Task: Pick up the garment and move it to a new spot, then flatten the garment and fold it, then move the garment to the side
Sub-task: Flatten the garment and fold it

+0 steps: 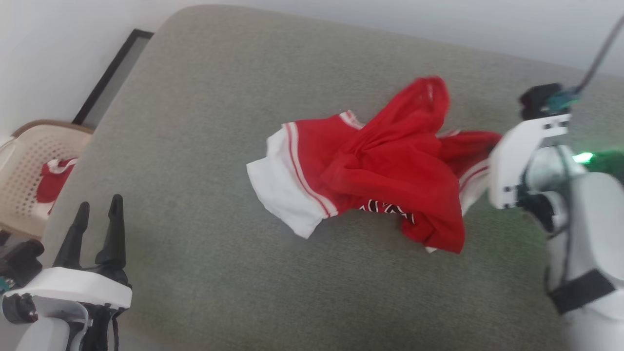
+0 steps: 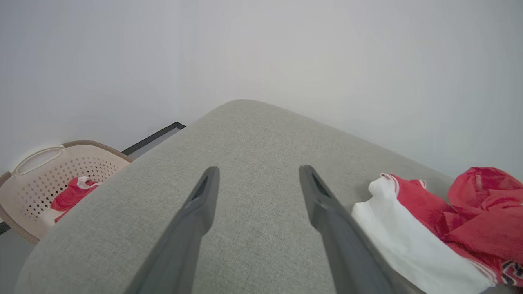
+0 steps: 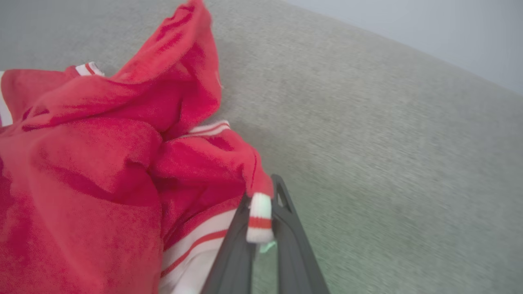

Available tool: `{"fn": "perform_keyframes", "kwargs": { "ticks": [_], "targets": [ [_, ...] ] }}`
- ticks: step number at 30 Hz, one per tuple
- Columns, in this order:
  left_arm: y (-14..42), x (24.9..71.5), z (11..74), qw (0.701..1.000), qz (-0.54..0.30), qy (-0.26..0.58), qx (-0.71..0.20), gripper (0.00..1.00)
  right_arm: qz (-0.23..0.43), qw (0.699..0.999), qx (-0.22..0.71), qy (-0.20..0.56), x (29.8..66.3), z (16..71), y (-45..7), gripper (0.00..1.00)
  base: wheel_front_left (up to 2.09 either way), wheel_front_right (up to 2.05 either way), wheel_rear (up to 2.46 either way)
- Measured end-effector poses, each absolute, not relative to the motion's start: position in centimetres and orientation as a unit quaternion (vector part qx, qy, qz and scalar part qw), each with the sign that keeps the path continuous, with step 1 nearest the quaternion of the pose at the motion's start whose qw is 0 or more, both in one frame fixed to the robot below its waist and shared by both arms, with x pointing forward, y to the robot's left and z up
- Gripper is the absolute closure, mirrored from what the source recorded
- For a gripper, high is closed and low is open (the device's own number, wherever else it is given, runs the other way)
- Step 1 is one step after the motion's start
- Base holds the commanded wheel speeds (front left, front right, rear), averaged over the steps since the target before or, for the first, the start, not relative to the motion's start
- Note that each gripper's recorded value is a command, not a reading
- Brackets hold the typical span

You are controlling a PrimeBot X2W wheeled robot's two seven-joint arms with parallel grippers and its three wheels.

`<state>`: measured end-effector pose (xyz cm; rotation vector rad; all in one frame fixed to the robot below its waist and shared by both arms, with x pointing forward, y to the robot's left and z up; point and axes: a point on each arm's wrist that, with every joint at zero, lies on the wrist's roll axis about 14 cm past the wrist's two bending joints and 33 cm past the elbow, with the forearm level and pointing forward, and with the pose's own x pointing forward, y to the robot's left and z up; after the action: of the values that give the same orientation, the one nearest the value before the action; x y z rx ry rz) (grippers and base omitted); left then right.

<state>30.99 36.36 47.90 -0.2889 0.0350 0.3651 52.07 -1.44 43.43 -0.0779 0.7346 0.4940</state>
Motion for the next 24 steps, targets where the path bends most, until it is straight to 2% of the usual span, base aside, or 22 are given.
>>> {"fn": "perform_keyframes", "kwargs": {
  "ticks": [11, 23, 24],
  "targets": [
    [35.3, 32.7, 48.4, 0.977, 0.157, 0.007, -0.145, 0.0, 0.14, 0.929, -0.031, 0.341, 52.9, 46.5, -11.1, 1.0, 0.0, 0.0, 0.0],
    [35.0, 33.5, 48.0, 0.979, 0.148, 0.017, -0.139, 0.0, 0.097, 0.899, 0.01, 0.427, 49.9, 39.9, -13.0, 1.0, 0.0, 0.0, 0.0],
    [35.0, 33.6, 48.0, 0.979, 0.146, 0.017, -0.138, 0.0, 0.096, 0.897, 0.01, 0.431, 49.8, 39.6, -13.0, 0.91, 0.0, 0.0, 0.0]
  ]
}}
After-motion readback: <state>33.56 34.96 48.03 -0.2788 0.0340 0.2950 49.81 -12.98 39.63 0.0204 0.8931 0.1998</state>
